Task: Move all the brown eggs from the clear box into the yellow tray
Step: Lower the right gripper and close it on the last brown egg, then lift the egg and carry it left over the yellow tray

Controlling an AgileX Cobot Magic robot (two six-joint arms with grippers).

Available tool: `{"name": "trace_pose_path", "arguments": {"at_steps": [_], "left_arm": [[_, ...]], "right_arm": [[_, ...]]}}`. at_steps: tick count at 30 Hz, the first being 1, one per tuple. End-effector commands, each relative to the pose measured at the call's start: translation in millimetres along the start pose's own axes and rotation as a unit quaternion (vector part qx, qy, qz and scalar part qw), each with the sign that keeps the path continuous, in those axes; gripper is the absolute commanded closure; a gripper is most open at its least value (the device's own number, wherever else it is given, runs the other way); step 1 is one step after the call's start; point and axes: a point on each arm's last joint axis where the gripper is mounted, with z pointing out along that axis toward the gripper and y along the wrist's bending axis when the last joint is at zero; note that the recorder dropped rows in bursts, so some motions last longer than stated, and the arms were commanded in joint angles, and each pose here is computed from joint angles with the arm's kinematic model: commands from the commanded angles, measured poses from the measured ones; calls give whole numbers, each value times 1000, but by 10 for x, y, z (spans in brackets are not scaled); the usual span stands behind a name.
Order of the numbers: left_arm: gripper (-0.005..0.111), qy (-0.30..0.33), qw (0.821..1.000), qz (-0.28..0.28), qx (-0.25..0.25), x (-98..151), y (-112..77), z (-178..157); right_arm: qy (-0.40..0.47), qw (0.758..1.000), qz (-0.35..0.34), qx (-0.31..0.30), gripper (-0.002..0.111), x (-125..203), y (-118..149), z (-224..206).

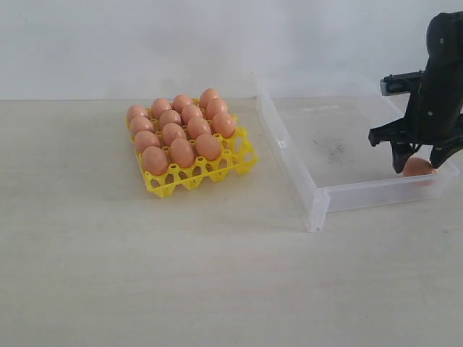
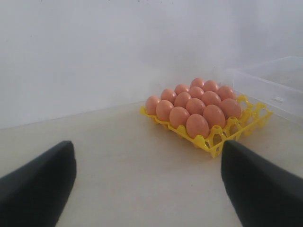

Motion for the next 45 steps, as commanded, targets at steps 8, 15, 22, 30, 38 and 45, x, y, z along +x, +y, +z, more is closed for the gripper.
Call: {"name": "trace_pose_path", "arguments": {"at_steps": [8, 15, 22, 30, 38, 45], "left_arm": [[29, -1, 1000, -7, 4, 10, -6, -1], [29, -1, 1000, -7, 4, 10, -6, -1], [29, -1, 1000, -7, 4, 10, -6, -1], [29, -1, 1000, -7, 4, 10, -6, -1], [29, -1, 1000, -7, 4, 10, -6, -1], [29, -1, 1000, -7, 4, 10, -6, -1]], "right_arm": [[8, 1000, 17, 10, 54, -34, -255, 179], [-13, 1000, 9, 10, 92, -73, -268, 200], [-98, 995, -12, -18, 108, -224, -214, 187], [-328, 936, -34, -122, 108, -456, 57, 135], [-437, 847, -160, -258, 108, -304, 146, 366], [-482, 772, -203, -362, 109, -200, 26, 387]]}}
